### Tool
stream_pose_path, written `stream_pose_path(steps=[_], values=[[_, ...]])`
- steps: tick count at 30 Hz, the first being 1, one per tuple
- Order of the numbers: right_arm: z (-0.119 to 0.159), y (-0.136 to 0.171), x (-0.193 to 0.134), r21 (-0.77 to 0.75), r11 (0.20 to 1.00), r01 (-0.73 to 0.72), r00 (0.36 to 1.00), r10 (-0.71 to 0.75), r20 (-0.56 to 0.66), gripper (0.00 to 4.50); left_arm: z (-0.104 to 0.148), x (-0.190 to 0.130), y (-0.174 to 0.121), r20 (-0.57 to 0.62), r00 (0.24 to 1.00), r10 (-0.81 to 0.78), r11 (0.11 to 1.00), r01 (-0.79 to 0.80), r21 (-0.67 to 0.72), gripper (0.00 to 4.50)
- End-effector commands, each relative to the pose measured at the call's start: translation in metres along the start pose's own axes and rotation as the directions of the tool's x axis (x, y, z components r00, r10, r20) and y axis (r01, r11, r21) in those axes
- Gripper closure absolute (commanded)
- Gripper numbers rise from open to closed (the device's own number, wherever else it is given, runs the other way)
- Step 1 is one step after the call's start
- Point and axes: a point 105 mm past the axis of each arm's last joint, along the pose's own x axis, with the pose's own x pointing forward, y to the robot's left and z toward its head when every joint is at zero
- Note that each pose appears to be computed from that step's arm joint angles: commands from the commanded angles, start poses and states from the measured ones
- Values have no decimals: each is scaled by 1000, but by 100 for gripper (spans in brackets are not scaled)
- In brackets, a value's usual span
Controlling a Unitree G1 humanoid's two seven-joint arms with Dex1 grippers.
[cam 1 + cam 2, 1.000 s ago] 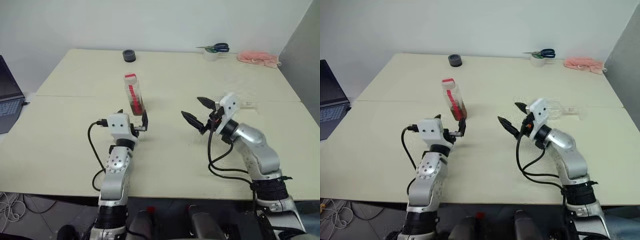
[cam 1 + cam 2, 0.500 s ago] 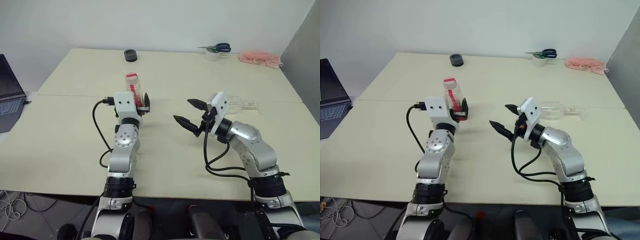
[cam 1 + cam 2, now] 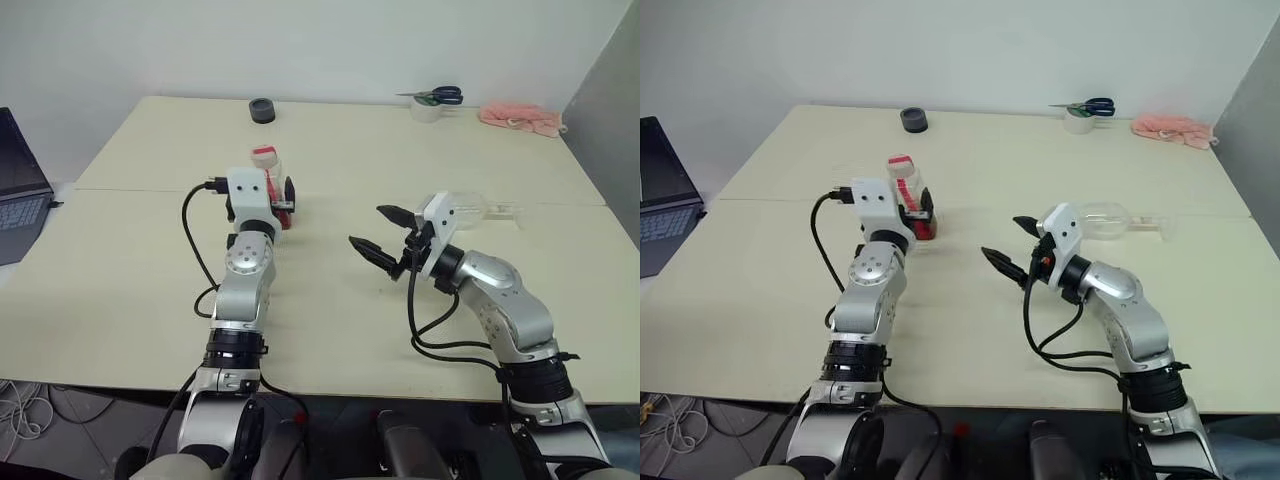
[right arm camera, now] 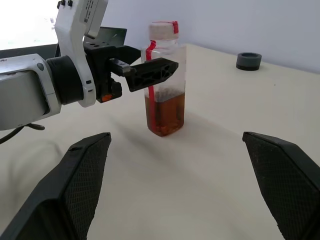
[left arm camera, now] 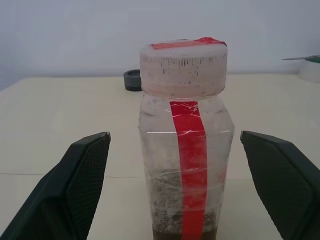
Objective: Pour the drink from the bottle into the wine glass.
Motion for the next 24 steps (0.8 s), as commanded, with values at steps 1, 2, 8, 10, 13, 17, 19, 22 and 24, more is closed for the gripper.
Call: stream_pose_path(steps=[1, 2, 8, 10, 13, 17, 19, 22, 24], values=[[11, -2, -2, -13, 1000, 6, 999, -6, 42, 0, 15, 6, 1, 57, 998, -10, 1000, 10, 6, 2], [11, -2, -2, -4, 1000, 10, 999, -10, 47, 0, 15, 8, 2, 57, 998, -10, 1000, 10, 8, 2], [10, 1, -1, 12, 1000, 13, 999, -13, 49, 0, 18, 17, 5, 77, 997, -24, 1000, 23, 17, 2], [10, 1, 0, 14, 1000, 10, 999, -11, 46, 0, 20, 20, 5, 84, 996, -30, 999, 28, 17, 2], [9, 1, 0, 15, 1000, 11, 999, -12, 42, 0, 18, 24, 4, 83, 996, -33, 999, 32, 19, 2], [8, 1, -1, 15, 1000, 13, 999, -14, 36, 0, 16, 28, 2, 80, 996, -45, 999, 45, 13, 2], [8, 1, -1, 15, 1000, 14, 999, -14, 35, 0, 16, 29, 0, 84, 995, -52, 999, 52, 7, 2], [8, 1, -2, 14, 1000, 15, 999, -15, 33, 0, 20, 29, -2, 110, 992, -61, 998, 61, 5, 2], [8, 1, -2, 14, 1000, 13, 999, -13, 31, 0, 21, 30, -2, 117, 991, -60, 998, 60, 5, 2]])
